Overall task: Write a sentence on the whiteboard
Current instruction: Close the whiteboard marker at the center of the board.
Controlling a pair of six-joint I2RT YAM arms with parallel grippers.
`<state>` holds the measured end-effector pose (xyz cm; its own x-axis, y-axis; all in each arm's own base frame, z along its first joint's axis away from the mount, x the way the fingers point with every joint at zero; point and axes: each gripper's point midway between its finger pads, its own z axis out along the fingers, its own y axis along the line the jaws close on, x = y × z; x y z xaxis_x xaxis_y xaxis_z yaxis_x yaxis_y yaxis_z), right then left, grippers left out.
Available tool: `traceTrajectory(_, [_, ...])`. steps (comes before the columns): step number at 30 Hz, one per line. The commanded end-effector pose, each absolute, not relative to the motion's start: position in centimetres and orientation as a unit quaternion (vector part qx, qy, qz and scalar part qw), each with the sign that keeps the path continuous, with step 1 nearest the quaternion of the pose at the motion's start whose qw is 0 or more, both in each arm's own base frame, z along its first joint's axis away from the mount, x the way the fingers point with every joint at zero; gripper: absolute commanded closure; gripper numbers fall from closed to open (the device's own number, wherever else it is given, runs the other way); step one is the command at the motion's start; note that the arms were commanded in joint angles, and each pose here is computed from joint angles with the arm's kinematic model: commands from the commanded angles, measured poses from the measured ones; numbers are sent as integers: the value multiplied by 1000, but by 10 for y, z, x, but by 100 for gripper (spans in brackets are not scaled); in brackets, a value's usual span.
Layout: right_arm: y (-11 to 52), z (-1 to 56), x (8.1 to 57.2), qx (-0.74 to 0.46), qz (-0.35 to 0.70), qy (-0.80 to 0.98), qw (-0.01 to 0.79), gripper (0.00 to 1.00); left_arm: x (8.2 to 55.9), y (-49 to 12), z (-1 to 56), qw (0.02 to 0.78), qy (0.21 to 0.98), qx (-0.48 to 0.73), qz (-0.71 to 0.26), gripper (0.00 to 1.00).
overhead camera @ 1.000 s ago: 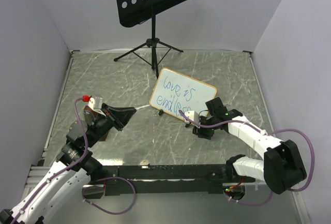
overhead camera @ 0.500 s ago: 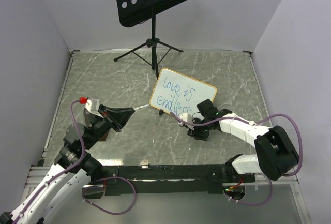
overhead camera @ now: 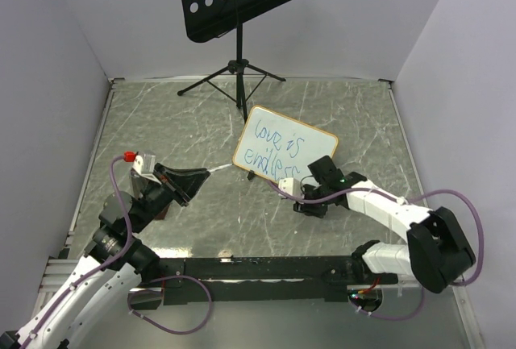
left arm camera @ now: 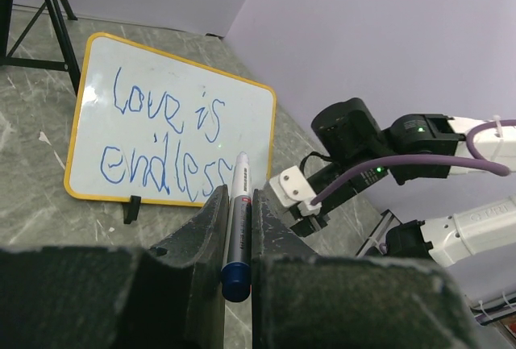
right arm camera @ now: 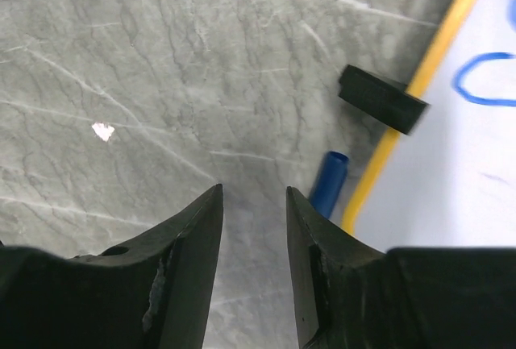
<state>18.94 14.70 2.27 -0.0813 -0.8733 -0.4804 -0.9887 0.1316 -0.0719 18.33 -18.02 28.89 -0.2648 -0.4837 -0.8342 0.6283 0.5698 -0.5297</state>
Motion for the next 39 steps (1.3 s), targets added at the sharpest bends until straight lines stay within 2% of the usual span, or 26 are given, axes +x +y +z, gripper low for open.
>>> traceTrajectory(1, [136, 30, 186, -653, 120, 715, 219, 55, 180, -176, 306, 620, 629, 55, -466, 99])
traceTrajectory(10, [115, 18, 202, -621, 95, 751, 203, 54, 179, -174, 309, 623, 626, 53, -466, 99])
traceTrajectory(22, [126, 15, 222, -611, 96, 756, 214, 50, 179, -173, 309, 625, 627, 52, -462, 99])
traceTrajectory(29, [129, 12, 224, -609, 101, 756, 217, 44, 180, -174, 309, 624, 629, 55, -461, 99])
traceTrajectory(36, [140, 12, 226, -621, 114, 745, 214, 45, 180, -173, 308, 624, 629, 53, -461, 99])
traceTrajectory(39, [144, 12, 224, -632, 115, 738, 207, 49, 180, -173, 309, 625, 629, 52, -460, 99])
